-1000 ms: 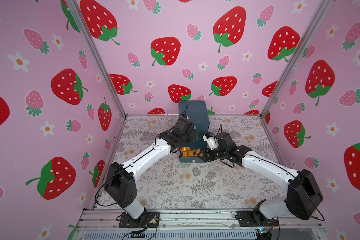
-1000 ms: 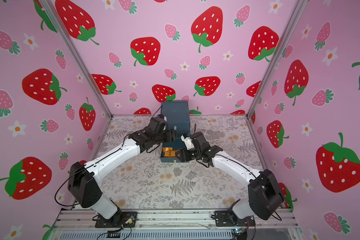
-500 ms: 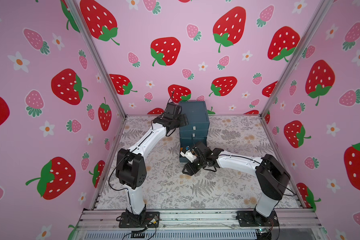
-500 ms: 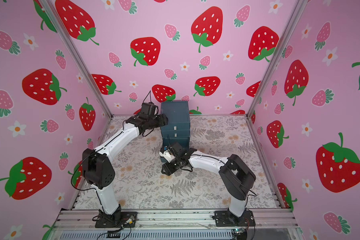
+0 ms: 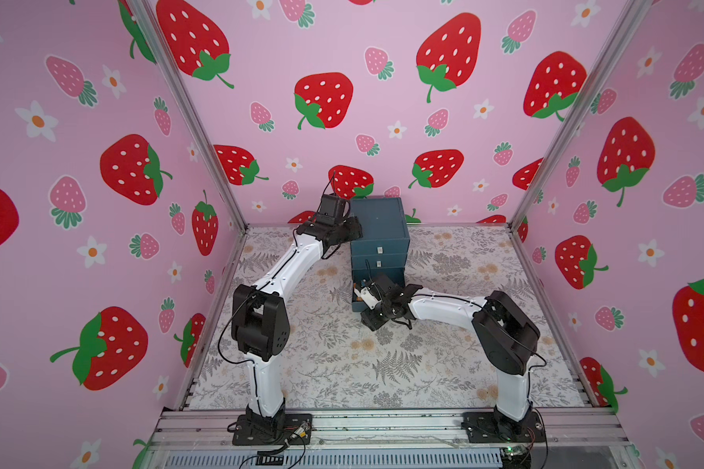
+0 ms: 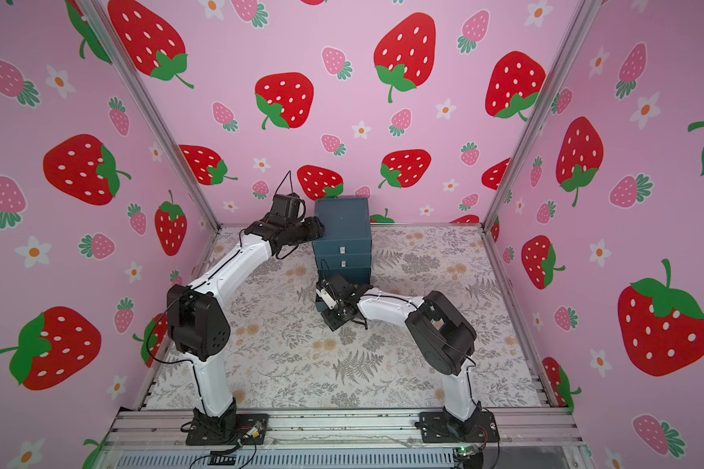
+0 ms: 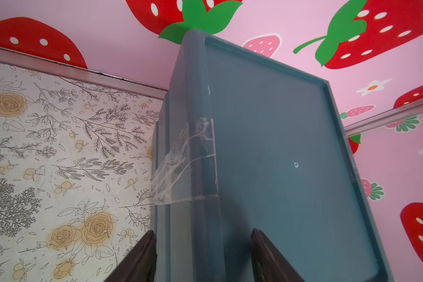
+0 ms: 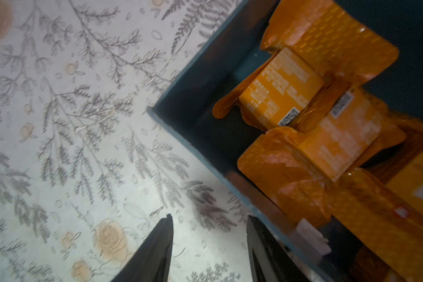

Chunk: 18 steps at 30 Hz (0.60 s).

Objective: Place the cookies into the drawer by color
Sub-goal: Close the drawer in the storage box.

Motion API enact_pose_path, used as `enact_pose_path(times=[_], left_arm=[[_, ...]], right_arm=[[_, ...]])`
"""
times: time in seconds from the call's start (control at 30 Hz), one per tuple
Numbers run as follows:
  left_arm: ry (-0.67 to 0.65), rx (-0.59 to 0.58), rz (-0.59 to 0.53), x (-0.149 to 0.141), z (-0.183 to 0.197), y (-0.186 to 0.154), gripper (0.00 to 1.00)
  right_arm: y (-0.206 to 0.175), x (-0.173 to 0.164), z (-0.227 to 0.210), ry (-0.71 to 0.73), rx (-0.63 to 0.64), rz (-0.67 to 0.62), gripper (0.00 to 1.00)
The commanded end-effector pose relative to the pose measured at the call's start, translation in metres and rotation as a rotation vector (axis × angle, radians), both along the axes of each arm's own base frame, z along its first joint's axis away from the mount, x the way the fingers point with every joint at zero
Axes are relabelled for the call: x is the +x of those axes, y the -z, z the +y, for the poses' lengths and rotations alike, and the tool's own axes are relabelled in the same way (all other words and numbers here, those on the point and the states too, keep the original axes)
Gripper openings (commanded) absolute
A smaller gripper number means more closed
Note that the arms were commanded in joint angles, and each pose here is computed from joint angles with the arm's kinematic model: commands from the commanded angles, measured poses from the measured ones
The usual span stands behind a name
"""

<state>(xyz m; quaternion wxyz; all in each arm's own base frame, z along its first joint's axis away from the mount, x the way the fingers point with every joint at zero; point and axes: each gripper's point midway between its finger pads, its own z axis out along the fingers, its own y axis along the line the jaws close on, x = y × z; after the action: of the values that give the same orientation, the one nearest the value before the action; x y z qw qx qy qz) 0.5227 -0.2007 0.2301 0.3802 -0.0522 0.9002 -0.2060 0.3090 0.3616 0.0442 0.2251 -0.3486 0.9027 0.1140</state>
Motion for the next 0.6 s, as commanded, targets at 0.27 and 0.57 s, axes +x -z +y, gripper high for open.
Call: enact_pose_path(times=[0.27, 0.57], left_arm=[[0.101, -0.048, 0.165, -0.017, -0.01, 0.05, 0.58], [0.092, 0.003, 0.182, -0.021, 0.0, 0.057, 0.57]], right_arm=[[0.001, 0.079, -0.014, -0.009, -0.294, -0.303, 0.53], [-0.016, 0.117, -0.008, -0.061, -0.429, -0.501, 0.46]])
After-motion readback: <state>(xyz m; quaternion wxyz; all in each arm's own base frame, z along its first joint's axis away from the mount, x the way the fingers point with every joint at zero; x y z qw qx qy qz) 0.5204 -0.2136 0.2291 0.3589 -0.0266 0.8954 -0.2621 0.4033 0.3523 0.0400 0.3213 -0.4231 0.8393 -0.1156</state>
